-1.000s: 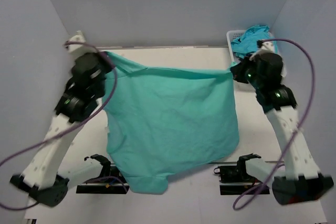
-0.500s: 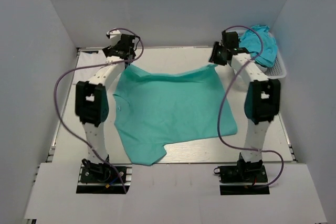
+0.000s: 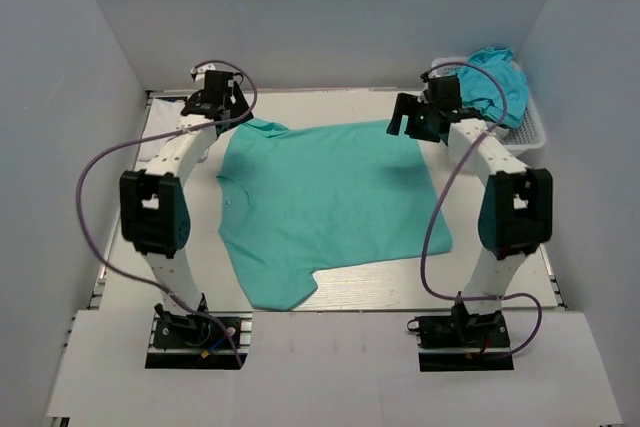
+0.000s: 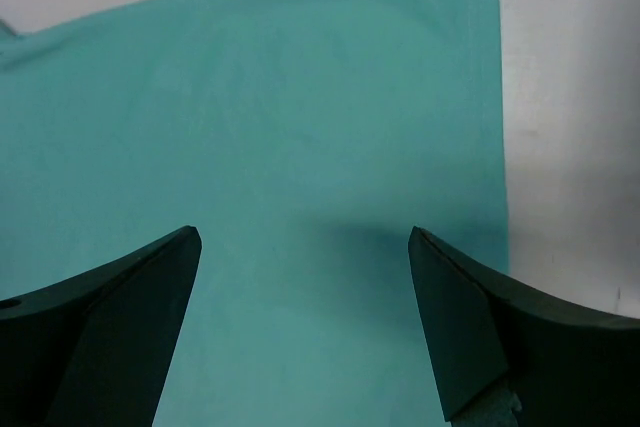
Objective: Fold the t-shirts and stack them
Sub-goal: Flatten out the tshirt
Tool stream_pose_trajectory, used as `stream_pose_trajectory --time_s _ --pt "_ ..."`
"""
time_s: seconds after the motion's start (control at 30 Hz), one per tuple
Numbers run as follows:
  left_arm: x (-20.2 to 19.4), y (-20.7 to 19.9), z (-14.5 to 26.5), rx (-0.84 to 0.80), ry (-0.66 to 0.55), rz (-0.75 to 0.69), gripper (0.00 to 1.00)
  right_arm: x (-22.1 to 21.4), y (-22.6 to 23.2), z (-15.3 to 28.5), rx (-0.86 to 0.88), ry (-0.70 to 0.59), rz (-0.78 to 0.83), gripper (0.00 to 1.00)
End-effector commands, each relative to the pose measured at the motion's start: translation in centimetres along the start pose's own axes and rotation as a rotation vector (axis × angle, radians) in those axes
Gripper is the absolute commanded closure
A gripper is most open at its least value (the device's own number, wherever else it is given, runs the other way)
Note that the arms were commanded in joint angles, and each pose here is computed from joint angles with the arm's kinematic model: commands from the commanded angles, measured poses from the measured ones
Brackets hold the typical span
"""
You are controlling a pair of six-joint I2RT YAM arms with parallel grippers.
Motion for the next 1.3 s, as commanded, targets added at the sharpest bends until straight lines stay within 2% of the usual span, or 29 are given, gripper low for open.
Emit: stream_pose_trajectory --time_s 0.0,0.07,0.17,0.2,0.23,0.3,0.33,0.4,0.53,0.67,0.87,0.93,0.97,1.03,1.13,1.23,1.27 --pt "2.5 -3.0 8.2 -0.241 -0.053 0.025 0.0 1.0 1.5 5.0 0.021 -0.124 0.049 0.1" --pt "-1.5 -2.1 9.2 -0.306 0.08 0.022 0.0 -1.9 1.6 5.2 0.02 -0.083 0.021 0.1" --pt "-5.1 -1.2 11.4 -0.41 0.184 0.037 0.0 -4.9 1.9 7.0 0.022 -0.08 -0.015 0.1" --pt "-7.6 -0.1 11.3 -0.403 0.237 0.031 0.0 -5.5 1.9 7.1 0.021 -0.072 -0.018 0.1" --pt "-7.9 -0.1 11.9 -0.426 0.244 0.061 0.0 -7.8 2.0 7.1 0.024 -0.03 -0.043 0.1" --pt "-11.4 1.1 12.0 -0.428 0.36 0.078 0.0 -9.5 2.5 7.3 0.047 -0.001 -0.052 0.1" --pt "-12.2 0.4 12.7 -0.488 0.388 0.081 0.0 -10.8 2.8 7.2 0.069 0.024 -0.061 0.1" --pt "-14.3 1.6 12.4 -0.467 0.42 0.089 0.0 -12.4 3.5 7.0 0.096 0.055 -0.067 0.1" --pt "-14.5 3.6 10.9 -0.349 0.377 0.095 0.0 -15.0 3.1 6.1 0.061 0.124 -0.087 0.1" --pt "-13.9 3.5 9.1 -0.283 0.352 0.08 0.0 -15.8 2.5 5.2 0.022 0.156 -0.081 0.1" --pt "-15.2 3.7 5.2 -0.176 0.421 0.07 0.0 -17.6 1.7 3.0 -0.021 0.236 -0.105 0.1" --pt "-16.7 4.7 3.1 -0.091 0.456 0.049 0.0 -17.9 1.3 2.3 -0.039 0.259 -0.109 0.1" --pt "-16.1 3.8 2.6 -0.097 0.45 0.051 0.0 -17.6 1.3 1.8 -0.04 0.262 -0.108 0.1" --pt "-17.5 4.7 0.7 -0.021 0.486 0.03 0.0 -18.0 1.2 1.2 -0.045 0.284 -0.111 0.1" --pt "-15.4 3.0 -1.2 -0.008 0.45 0.025 0.0 -17.2 1.0 0.2 -0.052 0.303 -0.119 0.1" --pt "-15.3 2.8 -3.5 0.025 0.448 0.014 0.0 -15.2 1.0 -1.0 -0.05 0.285 -0.118 0.1" --pt "-14.2 1.5 -3.9 0.003 0.429 0.011 0.0 -14.9 1.1 -1.2 -0.041 0.285 -0.121 0.1"
Point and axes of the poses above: each gripper's point midway between its finger pads, its own z axis back along the fingers, its own y axis along the line the jaws close on, x = y × z, the point moved 1 cm from there along z, back along the fingers, and after that the axes turned 14 degrees about z, right-handed, at the moved point
